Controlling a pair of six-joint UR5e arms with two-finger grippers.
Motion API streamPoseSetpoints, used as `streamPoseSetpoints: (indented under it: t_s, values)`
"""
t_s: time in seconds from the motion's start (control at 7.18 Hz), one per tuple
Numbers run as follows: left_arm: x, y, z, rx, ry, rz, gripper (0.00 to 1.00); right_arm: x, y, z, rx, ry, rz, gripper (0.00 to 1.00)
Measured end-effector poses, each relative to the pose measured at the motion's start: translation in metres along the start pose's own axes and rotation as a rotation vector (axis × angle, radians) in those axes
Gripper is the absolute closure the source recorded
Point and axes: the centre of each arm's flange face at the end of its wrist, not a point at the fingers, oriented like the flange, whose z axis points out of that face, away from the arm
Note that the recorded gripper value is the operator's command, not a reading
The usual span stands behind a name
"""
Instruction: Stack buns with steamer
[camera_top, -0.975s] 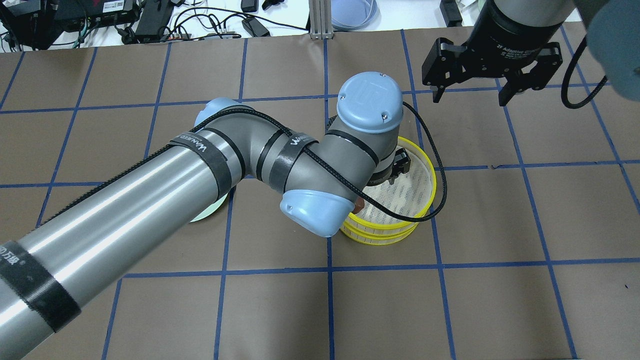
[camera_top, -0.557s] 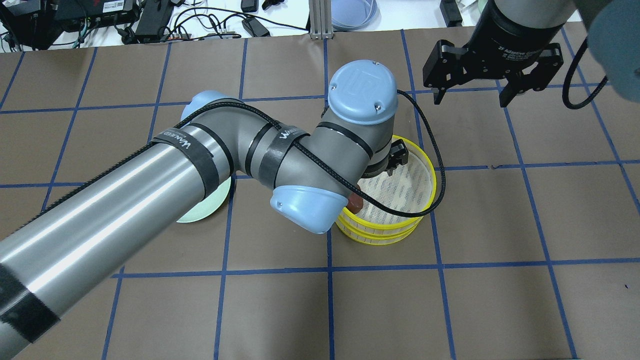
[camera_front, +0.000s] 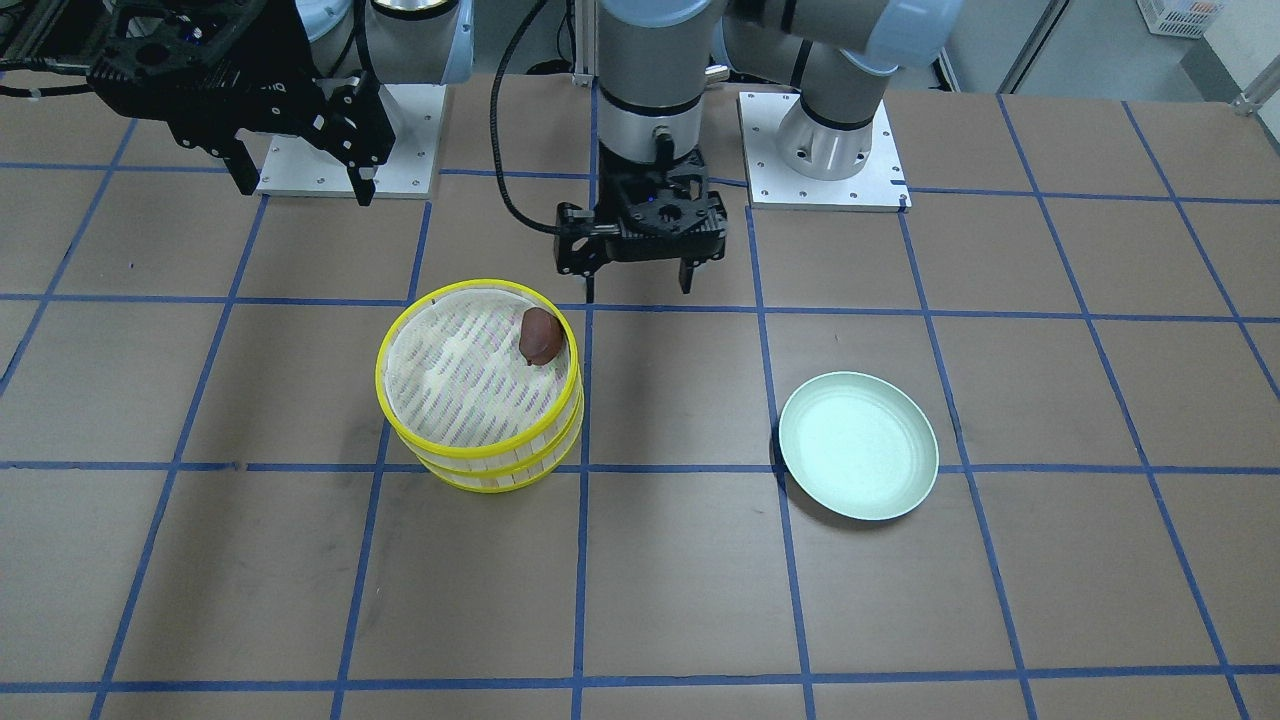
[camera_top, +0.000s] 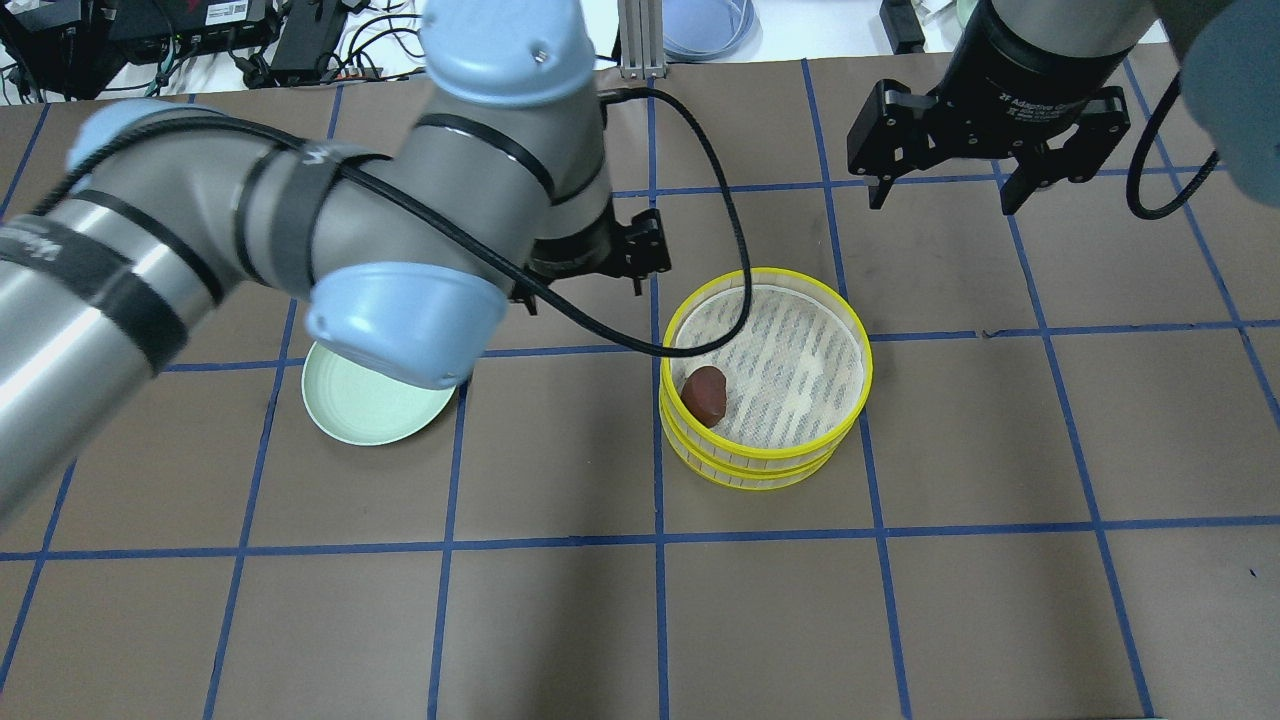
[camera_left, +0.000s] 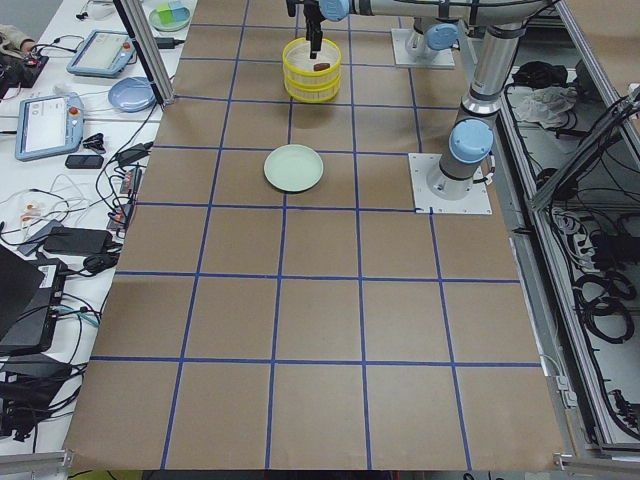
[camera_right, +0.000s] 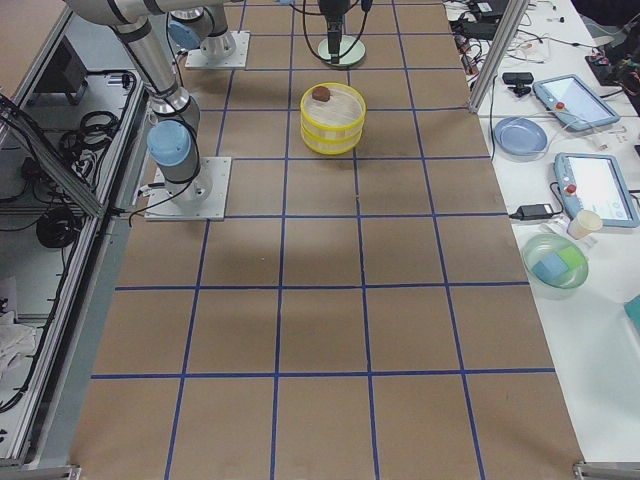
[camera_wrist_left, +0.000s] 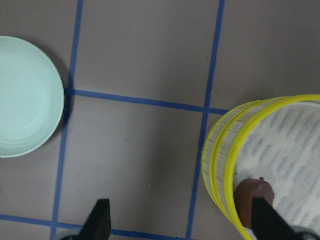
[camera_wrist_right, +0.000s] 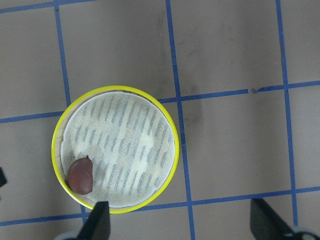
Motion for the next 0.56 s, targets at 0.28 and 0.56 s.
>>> streamPoseSetpoints:
  t_s: [0.28, 0.56]
  values:
    - [-0.070, -0.018, -0.048, -0.042, -0.029, 0.007, 0.00, 0.001, 0.000, -0.002, 0.005, 0.000, 0.004, 0.00]
    - [-0.123, -0.042, -0.088, -0.023, -0.026, 0.006, 0.00, 0.002, 0.003, -0.007, 0.016, 0.005, 0.005, 0.00]
